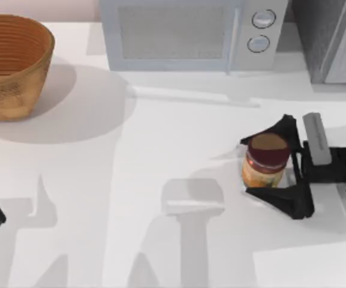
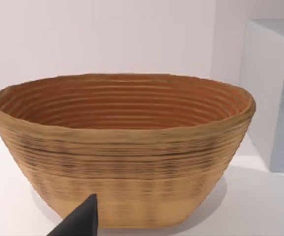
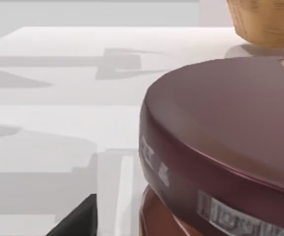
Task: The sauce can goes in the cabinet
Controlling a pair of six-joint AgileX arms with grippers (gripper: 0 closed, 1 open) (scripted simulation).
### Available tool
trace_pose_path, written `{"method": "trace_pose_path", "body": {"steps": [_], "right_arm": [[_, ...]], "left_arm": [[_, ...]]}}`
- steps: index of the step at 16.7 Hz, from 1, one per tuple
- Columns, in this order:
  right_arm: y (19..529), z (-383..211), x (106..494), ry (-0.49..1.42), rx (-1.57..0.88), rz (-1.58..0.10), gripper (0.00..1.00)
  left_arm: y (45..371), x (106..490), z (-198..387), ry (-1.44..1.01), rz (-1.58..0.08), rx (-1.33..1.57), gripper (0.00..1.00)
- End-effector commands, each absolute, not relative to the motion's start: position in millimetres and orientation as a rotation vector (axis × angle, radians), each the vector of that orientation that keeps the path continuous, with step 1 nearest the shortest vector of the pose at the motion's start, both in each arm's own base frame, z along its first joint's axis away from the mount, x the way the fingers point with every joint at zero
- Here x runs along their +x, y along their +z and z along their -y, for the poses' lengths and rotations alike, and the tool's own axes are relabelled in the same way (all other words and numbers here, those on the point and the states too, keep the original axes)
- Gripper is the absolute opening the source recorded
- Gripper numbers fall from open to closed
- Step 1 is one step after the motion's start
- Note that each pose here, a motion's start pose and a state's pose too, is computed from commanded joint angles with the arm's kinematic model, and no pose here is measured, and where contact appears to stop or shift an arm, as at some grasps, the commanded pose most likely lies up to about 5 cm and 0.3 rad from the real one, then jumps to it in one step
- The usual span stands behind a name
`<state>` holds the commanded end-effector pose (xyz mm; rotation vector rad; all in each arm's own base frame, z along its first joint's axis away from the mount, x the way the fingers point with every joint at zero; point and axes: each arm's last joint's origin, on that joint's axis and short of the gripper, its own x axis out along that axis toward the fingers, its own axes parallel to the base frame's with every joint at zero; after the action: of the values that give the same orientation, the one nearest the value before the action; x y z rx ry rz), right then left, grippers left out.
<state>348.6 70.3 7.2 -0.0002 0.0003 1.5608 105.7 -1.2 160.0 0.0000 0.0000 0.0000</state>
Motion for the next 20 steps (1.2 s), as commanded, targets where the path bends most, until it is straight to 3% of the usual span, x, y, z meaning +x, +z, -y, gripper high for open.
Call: {"method": "trace_pose_path", "body": {"steps": [4,17,20], "right_arm": [[7.1,-70.9,348.4,1.561,0.0,0.0,1.0],[7.1,-70.9,348.4,1.561,0.0,0.0,0.02],[7.1,-70.9,348.4,1.561,0.0,0.0,0.0]], "left_arm": [[160.0,105.7,1.2,0.0,0.0,0.0,1.0],[160.0,105.7,1.2,0.0,0.0,0.0,1.0],[160.0,105.7,1.2,0.0,0.0,0.0,1.0]]}}
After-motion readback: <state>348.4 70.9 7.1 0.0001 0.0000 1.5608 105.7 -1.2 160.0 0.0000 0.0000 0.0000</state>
